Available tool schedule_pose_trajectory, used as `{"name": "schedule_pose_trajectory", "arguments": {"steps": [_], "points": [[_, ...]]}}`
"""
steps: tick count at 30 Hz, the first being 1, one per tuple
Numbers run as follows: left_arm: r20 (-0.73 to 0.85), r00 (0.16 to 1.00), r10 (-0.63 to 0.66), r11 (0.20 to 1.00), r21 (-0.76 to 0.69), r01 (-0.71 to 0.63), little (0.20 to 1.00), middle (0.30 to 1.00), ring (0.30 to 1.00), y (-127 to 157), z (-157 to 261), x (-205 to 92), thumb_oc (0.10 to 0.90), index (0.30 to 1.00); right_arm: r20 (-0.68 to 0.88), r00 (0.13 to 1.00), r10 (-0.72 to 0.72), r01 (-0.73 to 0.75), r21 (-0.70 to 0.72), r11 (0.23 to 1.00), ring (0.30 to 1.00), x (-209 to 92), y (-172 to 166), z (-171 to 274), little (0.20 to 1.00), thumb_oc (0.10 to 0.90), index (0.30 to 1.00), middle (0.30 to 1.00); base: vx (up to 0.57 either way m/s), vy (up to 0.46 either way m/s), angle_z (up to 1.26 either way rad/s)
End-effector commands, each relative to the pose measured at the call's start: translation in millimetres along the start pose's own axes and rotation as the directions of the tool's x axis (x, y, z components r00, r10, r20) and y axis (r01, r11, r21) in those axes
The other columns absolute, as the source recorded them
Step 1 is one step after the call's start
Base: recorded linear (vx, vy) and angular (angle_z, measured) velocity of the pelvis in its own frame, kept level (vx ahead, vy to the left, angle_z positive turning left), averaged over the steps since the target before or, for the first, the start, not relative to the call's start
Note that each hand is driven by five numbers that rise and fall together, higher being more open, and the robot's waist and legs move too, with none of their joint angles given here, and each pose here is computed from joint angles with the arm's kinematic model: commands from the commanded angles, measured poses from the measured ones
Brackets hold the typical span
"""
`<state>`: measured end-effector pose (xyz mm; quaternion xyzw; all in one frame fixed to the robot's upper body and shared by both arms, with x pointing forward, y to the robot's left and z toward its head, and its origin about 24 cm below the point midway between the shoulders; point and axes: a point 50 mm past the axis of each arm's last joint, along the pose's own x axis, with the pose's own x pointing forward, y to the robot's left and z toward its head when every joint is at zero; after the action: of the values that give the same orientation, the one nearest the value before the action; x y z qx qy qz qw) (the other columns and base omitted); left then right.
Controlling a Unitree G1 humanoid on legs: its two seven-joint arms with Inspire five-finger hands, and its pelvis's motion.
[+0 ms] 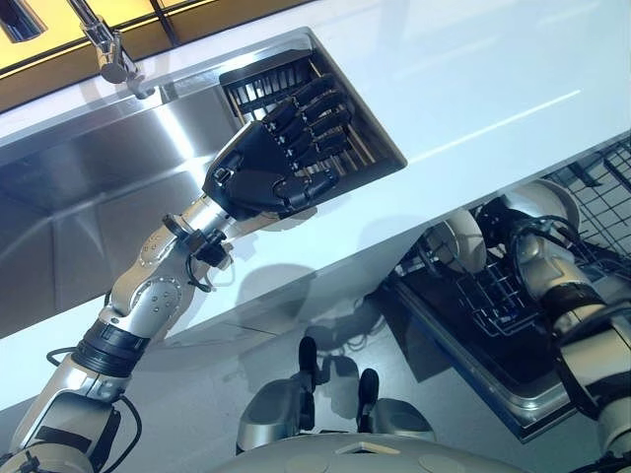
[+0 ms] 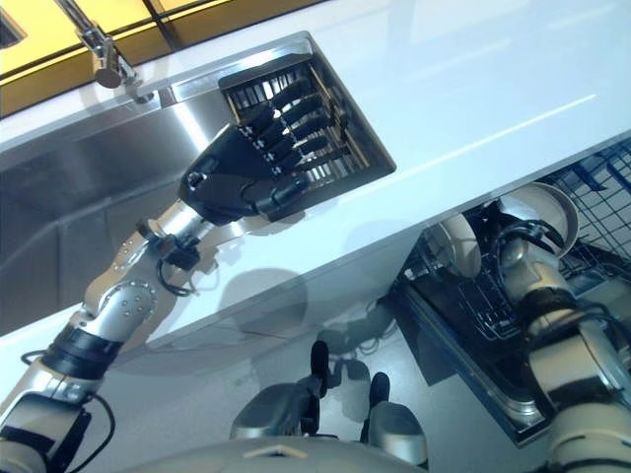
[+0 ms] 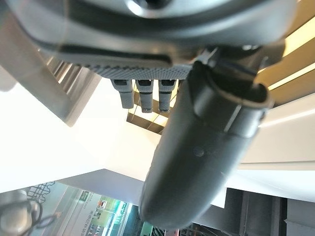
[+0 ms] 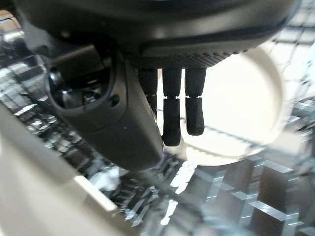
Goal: Pick up plates and place into dishwasher.
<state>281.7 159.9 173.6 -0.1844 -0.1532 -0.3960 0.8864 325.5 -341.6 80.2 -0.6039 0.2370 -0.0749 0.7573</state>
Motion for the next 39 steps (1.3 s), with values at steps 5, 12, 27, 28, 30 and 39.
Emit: {"name": "schedule_pose_trajectory", "arguments": {"steps": [5,12,27,28,30,39], "points": [[0.264,0.962,-0.064,0.997,0.054,0.051,0.900,0.900,0.900,-11,38,-4,0.800,0.900,-0.028,0.949,-0.315,0.313,-0.053,0.948,0.300,-20,-69,-39,0.200,0.100,0.300,0.300,-0.01,0.028,-0.18],[0.271,0.961,-0.050,0.997,0.070,0.033,0.900,0.900,0.900,-9,41,-8,0.800,0.900,-0.004,0.924,-0.382,0.382,-0.029,0.924,0.300,-33,-72,-47,0.200,0.100,0.300,0.300,-0.01,0.007,-0.15],[0.263,0.962,-0.075,0.996,0.068,0.059,0.900,0.900,0.900,-12,39,-4,0.800,0.900,-0.045,0.998,-0.035,0.033,-0.035,0.999,0.300,-18,-4,-34,0.200,0.100,0.300,0.300,-0.01,-0.031,-0.03],[0.261,0.962,-0.081,0.996,0.066,0.065,0.900,0.900,0.900,-13,40,-2,0.800,0.900,-0.054,0.998,-0.016,0.014,-0.032,0.999,0.300,-16,0,-32,0.200,0.100,0.300,0.300,-0.03,-0.048,0.04],[0.254,0.962,-0.099,0.994,0.066,0.085,0.900,0.900,0.900,-16,40,3,0.800,0.900,-0.088,0.995,0.039,-0.042,-0.034,0.999,0.300,-10,11,-29,0.200,0.100,0.300,0.300,-0.04,-0.053,0.02],[0.246,0.958,-0.144,0.989,0.070,0.131,0.900,0.900,0.900,-26,42,12,0.800,0.900,-0.249,0.937,0.246,-0.246,0.032,0.969,0.300,-8,53,-42,0.200,0.100,0.300,0.300,-0.01,-0.036,0.08]]}}
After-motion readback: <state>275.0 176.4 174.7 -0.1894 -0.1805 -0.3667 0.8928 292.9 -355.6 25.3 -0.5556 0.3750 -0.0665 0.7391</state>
